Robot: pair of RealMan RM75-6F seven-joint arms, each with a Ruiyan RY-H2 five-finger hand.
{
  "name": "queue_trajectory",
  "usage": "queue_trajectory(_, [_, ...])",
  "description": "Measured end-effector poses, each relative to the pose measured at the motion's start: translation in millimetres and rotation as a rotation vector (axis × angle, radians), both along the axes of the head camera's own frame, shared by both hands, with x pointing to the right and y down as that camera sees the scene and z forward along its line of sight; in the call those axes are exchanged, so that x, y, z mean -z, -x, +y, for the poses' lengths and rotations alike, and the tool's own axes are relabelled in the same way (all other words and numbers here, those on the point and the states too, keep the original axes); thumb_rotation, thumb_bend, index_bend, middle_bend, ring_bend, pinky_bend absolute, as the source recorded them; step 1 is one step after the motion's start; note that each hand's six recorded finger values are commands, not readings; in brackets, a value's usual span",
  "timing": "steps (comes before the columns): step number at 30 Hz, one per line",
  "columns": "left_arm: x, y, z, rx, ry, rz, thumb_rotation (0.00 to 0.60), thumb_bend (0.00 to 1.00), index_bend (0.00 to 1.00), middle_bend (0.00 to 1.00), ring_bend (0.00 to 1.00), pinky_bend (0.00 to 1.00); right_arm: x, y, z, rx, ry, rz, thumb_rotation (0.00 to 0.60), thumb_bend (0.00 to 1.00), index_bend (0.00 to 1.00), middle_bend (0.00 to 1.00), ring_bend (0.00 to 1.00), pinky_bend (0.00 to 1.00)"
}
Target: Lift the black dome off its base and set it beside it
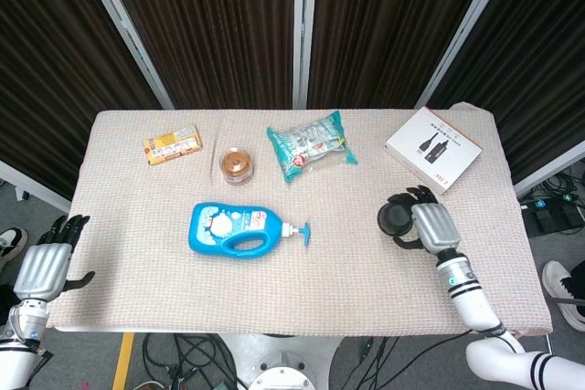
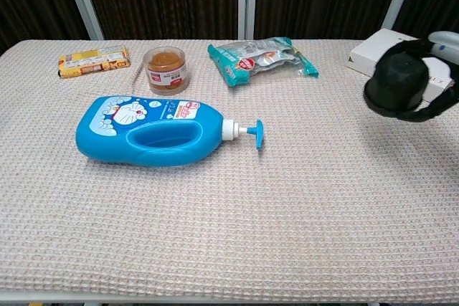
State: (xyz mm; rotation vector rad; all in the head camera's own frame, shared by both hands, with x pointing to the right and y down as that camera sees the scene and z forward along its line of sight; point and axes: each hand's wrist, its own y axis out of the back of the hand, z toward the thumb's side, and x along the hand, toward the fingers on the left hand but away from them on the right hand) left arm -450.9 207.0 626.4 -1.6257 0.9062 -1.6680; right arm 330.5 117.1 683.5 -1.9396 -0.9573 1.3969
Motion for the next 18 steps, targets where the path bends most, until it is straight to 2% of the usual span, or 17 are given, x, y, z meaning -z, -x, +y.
queue_trajectory(3, [-1.0, -2.2, 0.8, -0.002, -0.001, 0.006, 0.6, 0.18, 0.06, 0.05, 0.0, 0.22, -10.4, -10.5, 9.3, 0.013, 0.034, 0.031, 0.6, 0.22, 0.33, 0.44, 0.11, 0.06])
queue_trajectory(9, [-0.4, -0.5, 1.1, 0.003, -0.003, 0.003, 0.6, 0.18, 0.06, 0.05, 0.0, 0.22, -34.7, -0.3, 23.5, 0.04, 0.076, 0.026, 0.6, 0.23, 0.32, 0.44, 0.11, 0.06])
queue_trajectory(18, [-4.3, -1.4, 0.4, 0.005, -0.005, 0.008, 0.6, 0.18, 0.06, 0.05, 0.0, 0.22, -53.8, 1.8, 27.5, 0.052, 0.101, 0.038, 0.6, 0.23, 0.29, 0.43, 0.11, 0.05])
